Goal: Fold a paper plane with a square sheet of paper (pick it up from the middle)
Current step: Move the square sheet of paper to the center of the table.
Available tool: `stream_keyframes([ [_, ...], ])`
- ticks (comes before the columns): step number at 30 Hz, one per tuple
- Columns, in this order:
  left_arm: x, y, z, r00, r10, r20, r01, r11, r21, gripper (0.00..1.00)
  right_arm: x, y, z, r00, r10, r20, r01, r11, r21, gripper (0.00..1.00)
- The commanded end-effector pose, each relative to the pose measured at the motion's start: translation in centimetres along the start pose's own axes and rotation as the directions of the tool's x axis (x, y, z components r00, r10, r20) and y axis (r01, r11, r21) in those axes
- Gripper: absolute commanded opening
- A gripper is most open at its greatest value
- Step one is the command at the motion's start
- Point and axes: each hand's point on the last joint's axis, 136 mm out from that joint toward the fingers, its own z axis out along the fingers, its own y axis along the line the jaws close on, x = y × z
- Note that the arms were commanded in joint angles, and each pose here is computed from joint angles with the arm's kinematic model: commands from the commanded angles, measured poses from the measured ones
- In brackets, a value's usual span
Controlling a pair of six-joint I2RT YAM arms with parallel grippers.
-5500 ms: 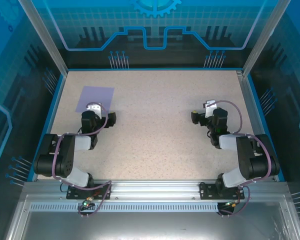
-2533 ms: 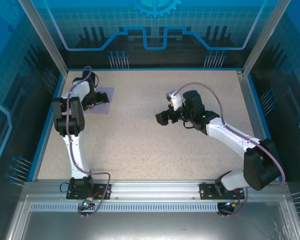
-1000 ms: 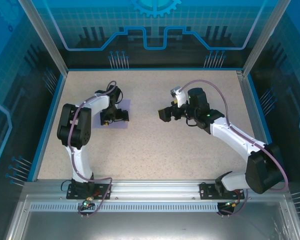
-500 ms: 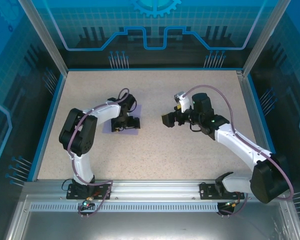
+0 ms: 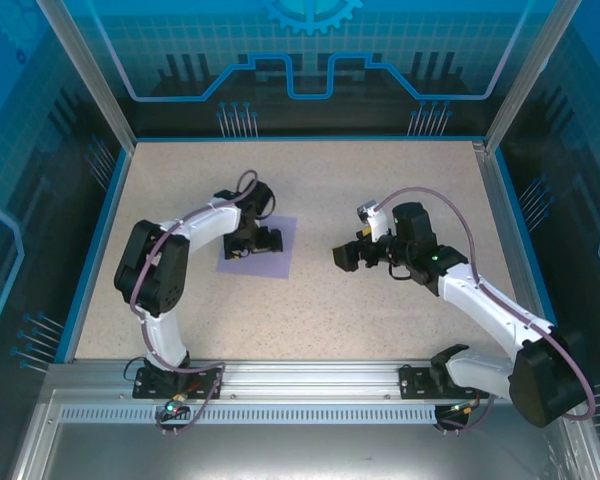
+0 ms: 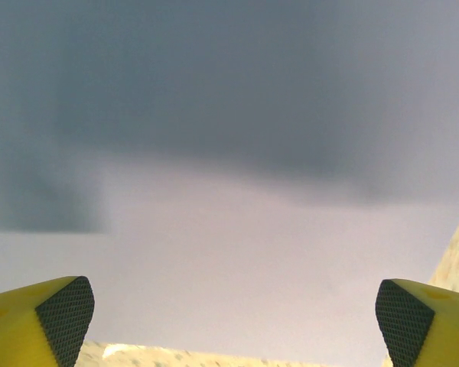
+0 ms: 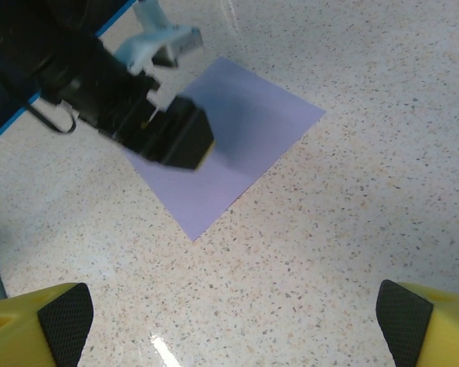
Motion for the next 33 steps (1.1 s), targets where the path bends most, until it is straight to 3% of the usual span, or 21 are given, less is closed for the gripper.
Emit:
stream_keyframes([
  [1, -2.0, 0.8, -0.1, 0.999, 0.025, 0.025, -0.025, 1.0, -0.011, 0.99, 0.2, 0.2, -0.1, 0.999, 0.039, 0.017, -0.039, 0.999, -0.031, 0.99],
  [11, -1.6, 0.8, 4.0, 0.998, -0.022, -0.053, 0.022, 1.0, 0.003, 0.99, 0.2, 0.3, 0.4, 0.998, 0.059, 0.009, -0.059, 0.998, -0.028, 0.99],
  [20, 3.6, -0.4, 5.1, 0.986, -0.072, -0.148, 0.061, 0.995, -0.082, 0.99, 1.2, 0.4, 1.3, 0.993, 0.086, -0.075, -0.088, 0.996, -0.03, 0.99],
  [28, 7.3, -5.1, 4.2, 0.982, -0.068, -0.175, 0.049, 0.993, -0.106, 0.99, 2.3, 0.3, 1.1, 0.99, 0.098, -0.1, -0.1, 0.995, -0.014, 0.99],
  [33, 8.9, -8.1, 3.7, 0.978, -0.14, -0.156, 0.127, 0.988, -0.091, 0.99, 4.0, -0.1, 0.7, 0.979, 0.134, -0.152, -0.134, 0.991, 0.016, 0.99],
])
